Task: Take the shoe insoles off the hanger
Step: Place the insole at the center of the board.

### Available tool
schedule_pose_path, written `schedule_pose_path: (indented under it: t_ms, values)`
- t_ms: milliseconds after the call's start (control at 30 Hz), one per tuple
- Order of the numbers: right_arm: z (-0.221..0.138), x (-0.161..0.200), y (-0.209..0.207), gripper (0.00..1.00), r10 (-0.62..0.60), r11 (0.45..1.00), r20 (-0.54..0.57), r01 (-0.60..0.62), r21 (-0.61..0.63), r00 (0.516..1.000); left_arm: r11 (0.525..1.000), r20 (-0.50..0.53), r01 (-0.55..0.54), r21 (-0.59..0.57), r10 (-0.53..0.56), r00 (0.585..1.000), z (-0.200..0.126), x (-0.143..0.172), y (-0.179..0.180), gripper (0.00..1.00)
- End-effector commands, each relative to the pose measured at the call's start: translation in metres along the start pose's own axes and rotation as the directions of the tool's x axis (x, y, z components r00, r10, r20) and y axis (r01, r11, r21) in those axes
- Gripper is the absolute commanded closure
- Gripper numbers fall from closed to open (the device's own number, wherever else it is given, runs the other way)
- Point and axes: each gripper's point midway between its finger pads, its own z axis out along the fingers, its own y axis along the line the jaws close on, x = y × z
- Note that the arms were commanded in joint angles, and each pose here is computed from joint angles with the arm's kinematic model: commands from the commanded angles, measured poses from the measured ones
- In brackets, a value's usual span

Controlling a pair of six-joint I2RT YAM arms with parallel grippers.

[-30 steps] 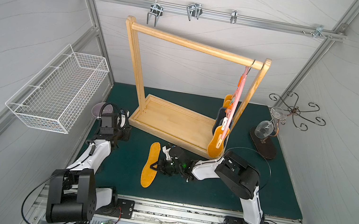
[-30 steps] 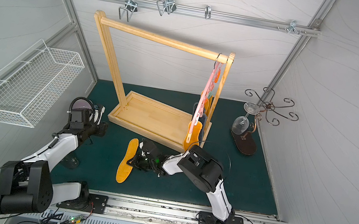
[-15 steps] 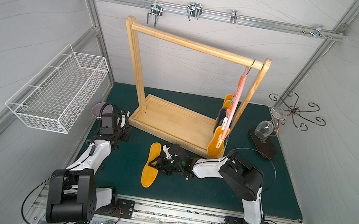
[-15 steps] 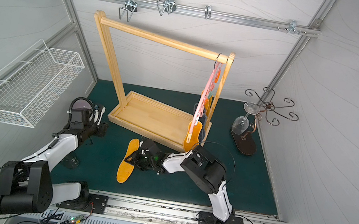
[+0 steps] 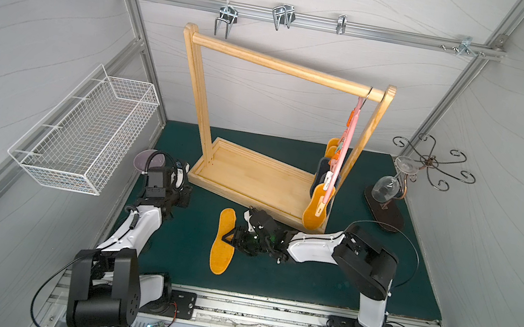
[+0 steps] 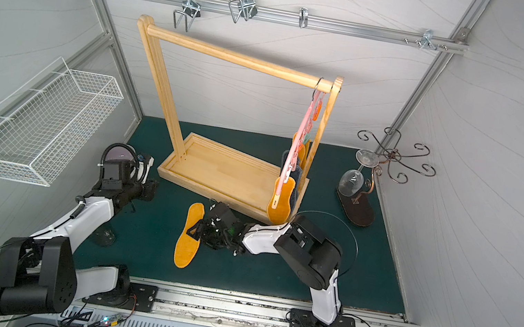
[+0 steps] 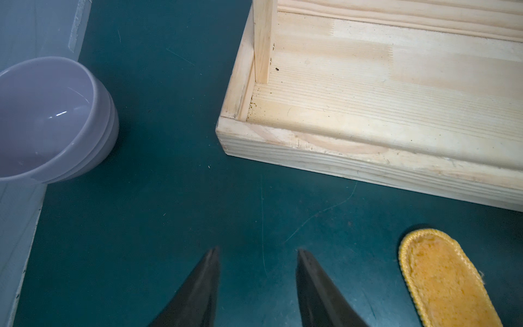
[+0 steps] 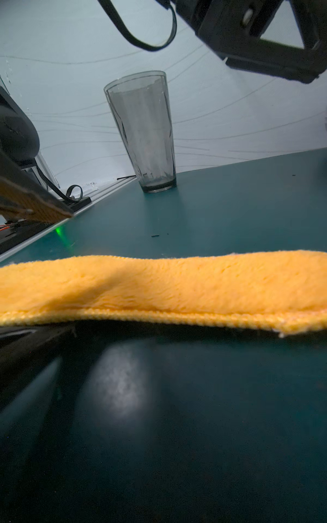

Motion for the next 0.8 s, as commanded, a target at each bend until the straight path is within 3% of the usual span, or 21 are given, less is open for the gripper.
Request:
schedule_pose_path:
  t_ms: [0, 167, 333, 500, 600, 667, 767]
  values:
    - [-0.009, 0.003, 0.006, 0.41, -0.027, 1.000, 0.009, 0.027, 0.008, 1.000, 1.000, 0.058, -0.015, 0.000, 0.015, 0.998, -0.005, -0.014, 0.001, 0.50]
    - [-0.025, -0.003, -0.003, 0.41, -0.039, 0.998, 0.063, 0.036, 0.053, 0.997, 1.000, 0.057, -0.015, 0.001, 0.015, 0.998, -0.005, -0.014, 0.001, 0.50]
    - [-0.047, -0.013, -0.017, 0.39, -0.143, 0.981, 0.118, 0.126, 0.146, 0.983, 1.000, 0.054, -0.016, 0.006, 0.016, 0.998, -0.005, -0.013, 0.000, 0.50]
    - [-0.064, -0.013, -0.011, 0.39, -0.268, 0.963, 0.174, 0.255, 0.091, 0.948, 1.000, 0.051, -0.017, 0.011, 0.017, 0.999, -0.005, -0.013, 0.000, 0.50]
    - [-0.081, -0.008, -0.001, 0.39, -0.404, 0.912, 0.255, 0.407, 0.042, 0.879, 1.000, 0.047, -0.016, 0.011, 0.016, 0.999, -0.004, -0.013, 0.000, 0.50]
    - [-0.094, -0.008, 0.007, 0.39, -0.507, 0.849, 0.326, 0.528, 0.029, 0.798, 1.000, 0.050, -0.018, 0.011, 0.017, 0.999, -0.005, -0.013, 0.000, 0.49]
    - [-0.106, -0.002, 0.010, 0.39, -0.645, 0.741, 0.344, 0.669, 0.061, 0.683, 1.000, 0.051, -0.016, 0.010, 0.015, 0.999, -0.005, -0.013, 0.000, 0.49]
